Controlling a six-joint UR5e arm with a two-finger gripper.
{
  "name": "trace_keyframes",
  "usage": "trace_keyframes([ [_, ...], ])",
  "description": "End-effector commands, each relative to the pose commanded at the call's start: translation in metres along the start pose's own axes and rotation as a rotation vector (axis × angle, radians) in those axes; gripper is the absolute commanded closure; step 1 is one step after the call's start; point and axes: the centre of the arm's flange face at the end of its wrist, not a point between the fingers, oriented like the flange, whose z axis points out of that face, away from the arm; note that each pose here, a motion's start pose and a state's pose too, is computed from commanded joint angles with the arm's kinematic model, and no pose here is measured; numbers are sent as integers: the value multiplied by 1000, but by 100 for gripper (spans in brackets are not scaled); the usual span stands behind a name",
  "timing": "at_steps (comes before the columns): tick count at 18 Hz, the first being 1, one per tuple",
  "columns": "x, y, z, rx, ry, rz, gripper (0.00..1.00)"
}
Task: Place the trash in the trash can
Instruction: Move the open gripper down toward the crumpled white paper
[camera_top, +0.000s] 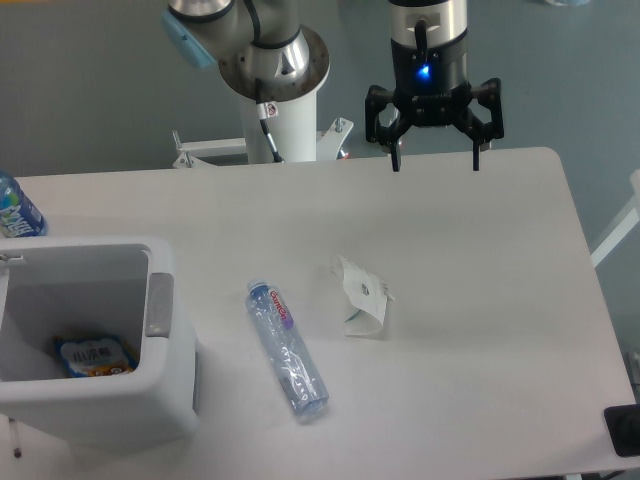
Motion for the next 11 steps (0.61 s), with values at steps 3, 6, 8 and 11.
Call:
trace_keyframes([
  [3, 1, -1, 1, 0, 2, 1, 0],
  [6, 4, 2, 7, -4, 11, 1, 0],
  [8, 5, 2, 14, -11, 19, 0, 0],
  [11, 10, 6, 37, -29, 44, -2, 0],
])
